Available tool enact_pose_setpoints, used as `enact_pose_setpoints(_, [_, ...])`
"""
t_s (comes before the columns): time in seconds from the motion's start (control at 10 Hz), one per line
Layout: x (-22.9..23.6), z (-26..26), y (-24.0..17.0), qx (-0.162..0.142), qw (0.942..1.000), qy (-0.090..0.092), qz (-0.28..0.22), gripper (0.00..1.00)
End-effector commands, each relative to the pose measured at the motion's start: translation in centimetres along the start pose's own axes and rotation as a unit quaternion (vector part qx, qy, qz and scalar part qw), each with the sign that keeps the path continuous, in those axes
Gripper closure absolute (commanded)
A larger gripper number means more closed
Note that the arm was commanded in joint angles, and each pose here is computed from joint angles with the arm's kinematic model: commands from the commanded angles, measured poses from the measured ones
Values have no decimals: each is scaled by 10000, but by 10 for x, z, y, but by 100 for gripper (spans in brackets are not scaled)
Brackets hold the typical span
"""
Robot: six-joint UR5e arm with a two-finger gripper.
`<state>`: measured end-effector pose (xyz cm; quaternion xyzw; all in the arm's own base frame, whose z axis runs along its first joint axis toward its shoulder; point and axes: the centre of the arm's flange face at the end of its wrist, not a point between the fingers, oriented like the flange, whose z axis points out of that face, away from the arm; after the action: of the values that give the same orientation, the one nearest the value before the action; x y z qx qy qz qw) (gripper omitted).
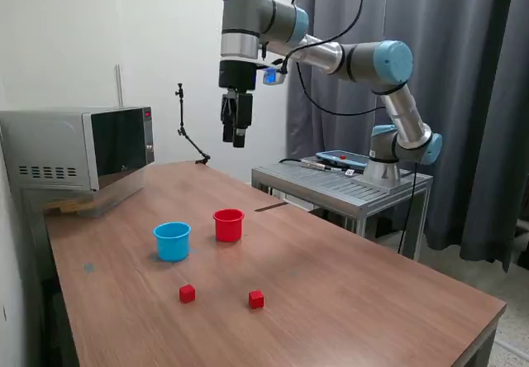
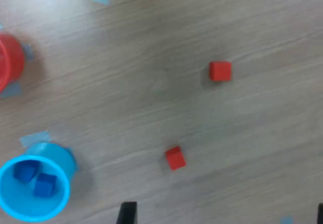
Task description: Place red objects in the red bin, and blue objects in the blue bin.
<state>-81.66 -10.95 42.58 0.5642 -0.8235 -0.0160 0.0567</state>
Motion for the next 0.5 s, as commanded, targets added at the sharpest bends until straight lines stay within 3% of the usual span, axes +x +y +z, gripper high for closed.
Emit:
enact_pose_setpoints(0.0, [24,0,-15,27,9999,10,-169,0])
enact_pose_setpoints(0.4, [41,15,-30,194,9995,-39,-262,0])
